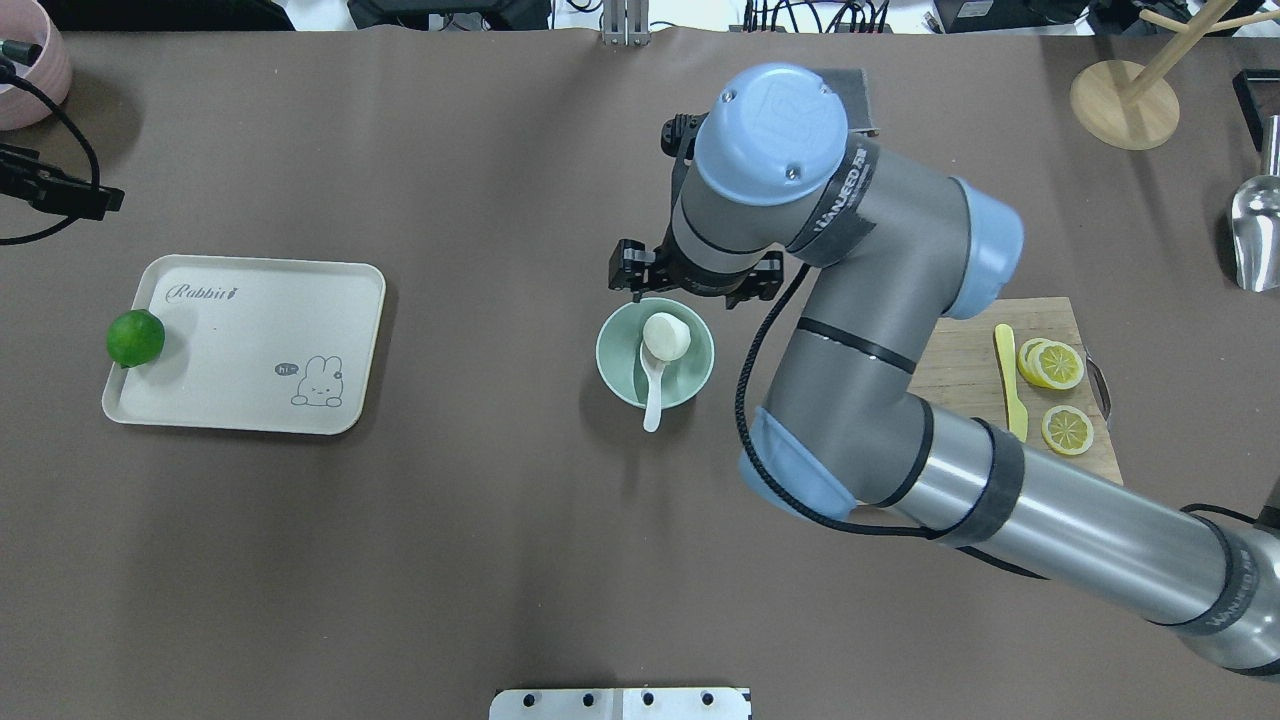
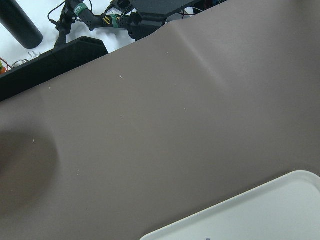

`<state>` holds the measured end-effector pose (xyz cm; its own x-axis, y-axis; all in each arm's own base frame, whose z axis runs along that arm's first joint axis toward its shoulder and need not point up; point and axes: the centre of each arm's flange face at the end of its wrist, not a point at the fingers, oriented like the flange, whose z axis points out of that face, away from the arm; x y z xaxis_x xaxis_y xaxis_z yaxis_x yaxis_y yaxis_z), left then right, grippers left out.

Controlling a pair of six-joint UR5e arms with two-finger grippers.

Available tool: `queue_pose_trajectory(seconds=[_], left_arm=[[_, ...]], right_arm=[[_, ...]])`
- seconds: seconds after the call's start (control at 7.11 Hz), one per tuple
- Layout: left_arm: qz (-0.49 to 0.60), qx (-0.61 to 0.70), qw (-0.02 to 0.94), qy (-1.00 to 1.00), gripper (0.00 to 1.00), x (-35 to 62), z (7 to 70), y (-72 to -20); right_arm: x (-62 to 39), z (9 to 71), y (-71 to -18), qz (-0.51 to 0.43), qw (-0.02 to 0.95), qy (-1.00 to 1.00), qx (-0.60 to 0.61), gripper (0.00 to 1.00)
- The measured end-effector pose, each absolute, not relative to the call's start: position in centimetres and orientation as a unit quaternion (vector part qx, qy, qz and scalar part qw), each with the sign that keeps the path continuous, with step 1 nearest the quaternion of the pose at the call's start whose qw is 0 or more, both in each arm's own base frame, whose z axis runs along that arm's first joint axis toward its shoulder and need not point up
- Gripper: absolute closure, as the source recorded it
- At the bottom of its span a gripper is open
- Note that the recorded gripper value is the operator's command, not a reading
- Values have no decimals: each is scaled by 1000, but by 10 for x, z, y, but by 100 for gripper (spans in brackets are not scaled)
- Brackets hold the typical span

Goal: Put spoon and bun in bowl

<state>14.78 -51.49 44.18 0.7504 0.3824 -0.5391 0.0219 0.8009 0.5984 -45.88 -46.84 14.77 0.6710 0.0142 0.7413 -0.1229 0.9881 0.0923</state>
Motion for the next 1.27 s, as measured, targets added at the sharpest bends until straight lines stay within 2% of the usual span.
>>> queue_pose_trajectory(seconds=[0.14, 0.42, 0.7, 0.99, 1.27], left_arm=[[94, 285, 897, 326, 2, 141, 465, -508], [75, 262, 912, 306, 2, 94, 507, -492], [64, 228, 916, 325, 2, 0, 543, -476], [36, 179, 917, 355, 2, -70, 565, -459], [13, 150, 920, 362, 2, -95, 584, -448]], right_arm=[[-408, 169, -471, 29, 924, -375, 71, 0], [-288, 253, -486, 19, 940, -328, 89, 0], [-131, 377, -511, -68, 956, -275, 78, 0], [-2, 487, -493, -73, 950, -303, 33, 0], [73, 583, -462, -46, 937, -345, 20, 0]])
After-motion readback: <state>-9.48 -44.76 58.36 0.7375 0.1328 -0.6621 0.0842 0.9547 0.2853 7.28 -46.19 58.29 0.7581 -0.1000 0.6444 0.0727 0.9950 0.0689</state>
